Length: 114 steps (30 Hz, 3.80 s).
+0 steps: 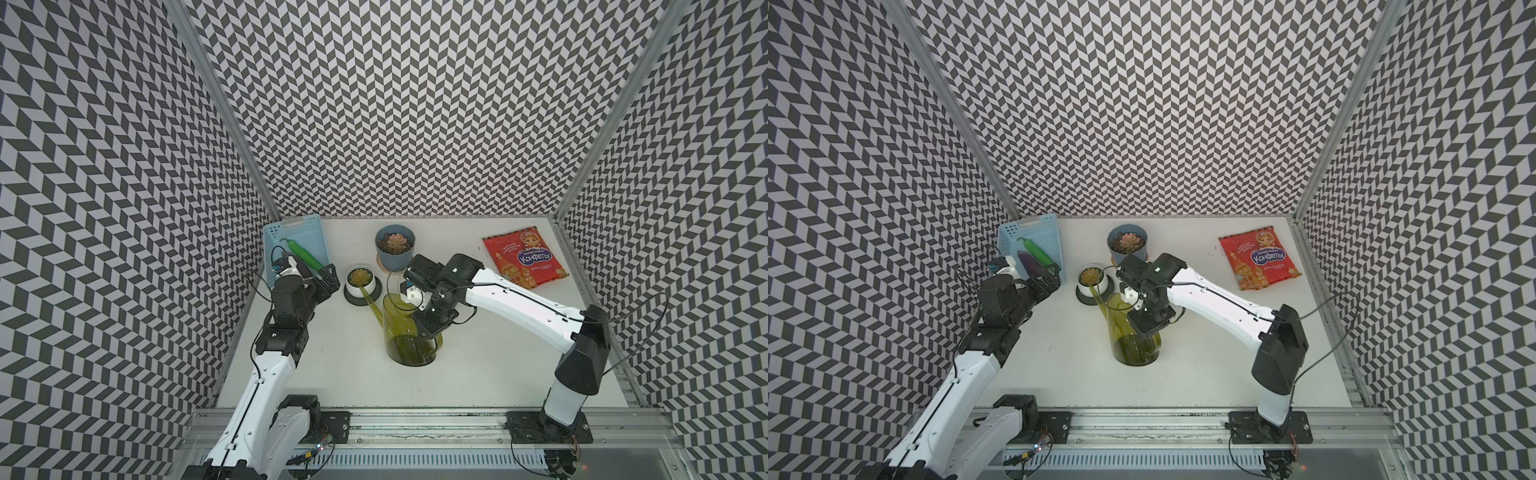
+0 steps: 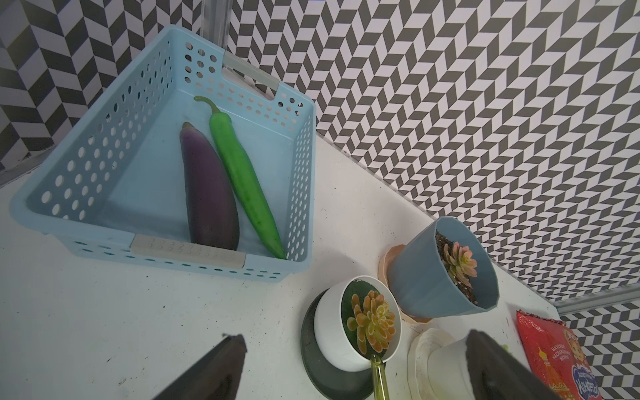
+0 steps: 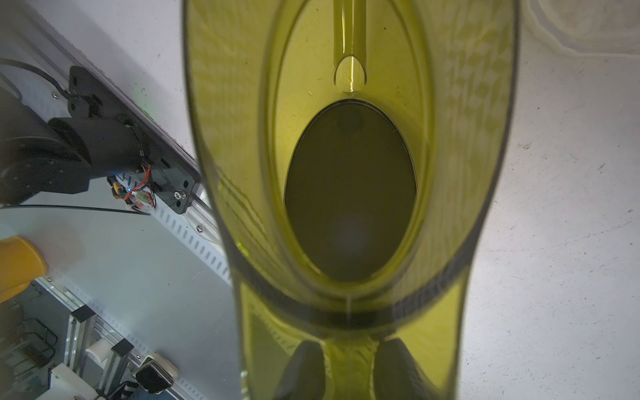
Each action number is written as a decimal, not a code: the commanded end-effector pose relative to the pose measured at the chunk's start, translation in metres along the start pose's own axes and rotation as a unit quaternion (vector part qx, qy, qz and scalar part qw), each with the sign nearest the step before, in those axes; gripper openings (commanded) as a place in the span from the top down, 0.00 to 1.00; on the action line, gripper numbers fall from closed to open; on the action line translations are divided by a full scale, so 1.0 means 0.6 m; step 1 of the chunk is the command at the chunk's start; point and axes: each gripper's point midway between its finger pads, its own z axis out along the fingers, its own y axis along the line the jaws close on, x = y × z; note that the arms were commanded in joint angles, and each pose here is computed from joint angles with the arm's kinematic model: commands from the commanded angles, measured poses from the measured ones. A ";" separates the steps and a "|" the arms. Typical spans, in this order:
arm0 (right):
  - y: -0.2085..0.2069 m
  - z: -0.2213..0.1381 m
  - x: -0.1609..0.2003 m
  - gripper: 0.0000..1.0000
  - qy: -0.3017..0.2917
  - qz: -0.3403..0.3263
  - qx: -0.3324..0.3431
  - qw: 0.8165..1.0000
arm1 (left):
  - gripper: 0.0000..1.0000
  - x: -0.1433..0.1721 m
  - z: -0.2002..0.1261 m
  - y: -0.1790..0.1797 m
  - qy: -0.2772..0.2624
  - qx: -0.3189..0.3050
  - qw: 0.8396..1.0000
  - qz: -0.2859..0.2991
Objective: Water the succulent around the soil edge
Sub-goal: Water the soil of the potted plant with water.
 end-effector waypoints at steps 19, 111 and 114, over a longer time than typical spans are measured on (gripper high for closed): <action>-0.023 -0.042 -0.012 1.00 -0.053 0.024 0.005 0.998 | 0.00 -0.003 0.001 -0.003 -0.005 0.008 1.000 0.003; 0.059 -0.027 -0.079 1.00 -0.048 -0.031 -0.059 0.997 | 0.00 -0.009 -0.005 -0.005 -0.007 0.005 1.000 0.012; 0.059 -0.027 -0.074 1.00 -0.046 -0.032 -0.058 0.997 | 0.00 -0.009 -0.006 -0.006 -0.007 0.005 1.000 0.012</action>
